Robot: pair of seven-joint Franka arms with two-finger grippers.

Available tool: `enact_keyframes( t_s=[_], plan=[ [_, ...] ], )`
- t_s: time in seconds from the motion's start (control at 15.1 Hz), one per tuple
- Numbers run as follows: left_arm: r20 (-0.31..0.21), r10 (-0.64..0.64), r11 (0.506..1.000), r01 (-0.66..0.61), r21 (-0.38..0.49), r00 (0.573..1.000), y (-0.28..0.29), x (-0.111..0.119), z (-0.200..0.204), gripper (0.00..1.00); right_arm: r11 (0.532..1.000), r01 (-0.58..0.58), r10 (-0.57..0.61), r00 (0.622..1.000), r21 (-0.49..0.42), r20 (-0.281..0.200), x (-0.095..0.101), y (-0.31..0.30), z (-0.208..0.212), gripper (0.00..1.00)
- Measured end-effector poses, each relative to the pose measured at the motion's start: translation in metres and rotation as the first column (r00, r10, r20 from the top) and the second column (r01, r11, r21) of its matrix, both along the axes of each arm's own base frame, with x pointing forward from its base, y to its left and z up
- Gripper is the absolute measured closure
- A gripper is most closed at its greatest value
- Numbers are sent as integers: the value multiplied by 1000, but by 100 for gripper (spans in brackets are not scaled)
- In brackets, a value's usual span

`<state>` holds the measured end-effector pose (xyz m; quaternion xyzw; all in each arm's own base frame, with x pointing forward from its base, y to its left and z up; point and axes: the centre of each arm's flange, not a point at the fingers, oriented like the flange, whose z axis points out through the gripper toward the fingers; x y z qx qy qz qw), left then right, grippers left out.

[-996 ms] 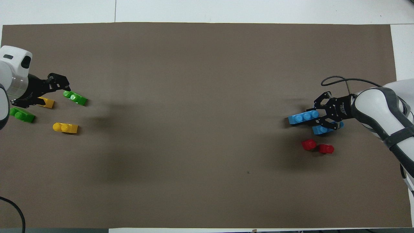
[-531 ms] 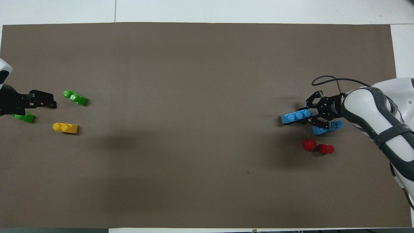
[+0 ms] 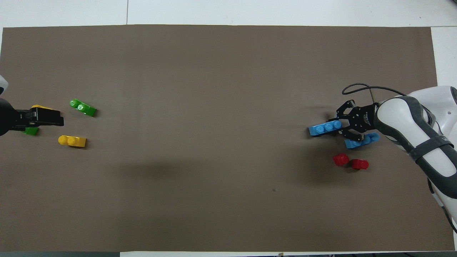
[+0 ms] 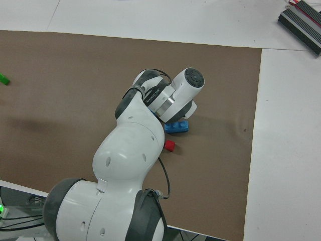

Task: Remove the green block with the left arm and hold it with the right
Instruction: 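Lower the blue block near the other blue block and open the right gripper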

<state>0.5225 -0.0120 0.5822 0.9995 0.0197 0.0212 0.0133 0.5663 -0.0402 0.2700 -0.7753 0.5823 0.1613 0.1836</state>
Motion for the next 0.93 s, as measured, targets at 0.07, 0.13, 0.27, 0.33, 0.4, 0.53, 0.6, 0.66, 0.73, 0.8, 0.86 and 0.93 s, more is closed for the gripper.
enact_keyframes(
  t_s=[0.07, 0.13, 0.27, 0.33, 0.4, 0.53, 0.6, 0.66, 0.73, 0.8, 0.86, 0.93],
  plan=[
    [-3, 0, 1000, 0, 0, 1000, 0, 0, 0, 0, 1000, 0, 0, 1000, 0, 0, 0, 0, 0, 65],
    [-5, 0, 1000, 0, 0, 1000, 0, -1, 0, 0, 1000, 0, 0, 1000, 0, 0, 0, 0, 0, 65],
    [-13, -1, 1000, 1, 0, 1000, 0, -2, -1, 0, 1000, 0, 0, 1000, 0, 0, 0, 0, 0, 65],
    [-22, -1, 1000, 1, 0, 1000, 0, -3, -2, 0, 1000, 1, -1, 1000, 0, -1, 0, 0, 0, 65],
    [-29, -2, 1000, 2, 1, 1000, -1, -3, -2, 0, 1000, 0, 0, 1000, -1, -1, 0, 3, 0, 61],
    [-35, -5, 1000, 5, 1, 999, -2, -4, -2, 0, 1000, 5, -5, 1000, -2, -8, 2, 11, 1, 57],
    [-36, -6, 1000, 7, 1, 999, -3, -5, -2, 0, 1000, 12, -12, 1000, -3, -11, 4, 14, 3, 48],
    [-36, -8, 1000, 8, 1, 999, -4, -5, -2, 0, 1000, 22, -22, 1000, -4, -12, 6, 17, 6, 38],
    [-36, -8, 1000, 8, 1, 999, -4, -5, -2, 0, 999, 32, -32, 999, -3, -12, 10, 19, 10, 28],
    [-36, -9, 1000, 9, 1, 999, -4, -5, -2, 0, 999, 41, -41, 999, -2, -12, 13, 20, 15, 21],
    [-35, -9, 1000, 9, 1, 999, -4, -5, -2, 0, 999, 49, -49, 999, 1, -14, 16, 20, 19, 20],
    [-35, -9, 1000, 9, 1, 999, -4, -5, -2, 0, 999, 53, -53, 998, 6, -18, 18, 21, 24, 19]
  ],
)
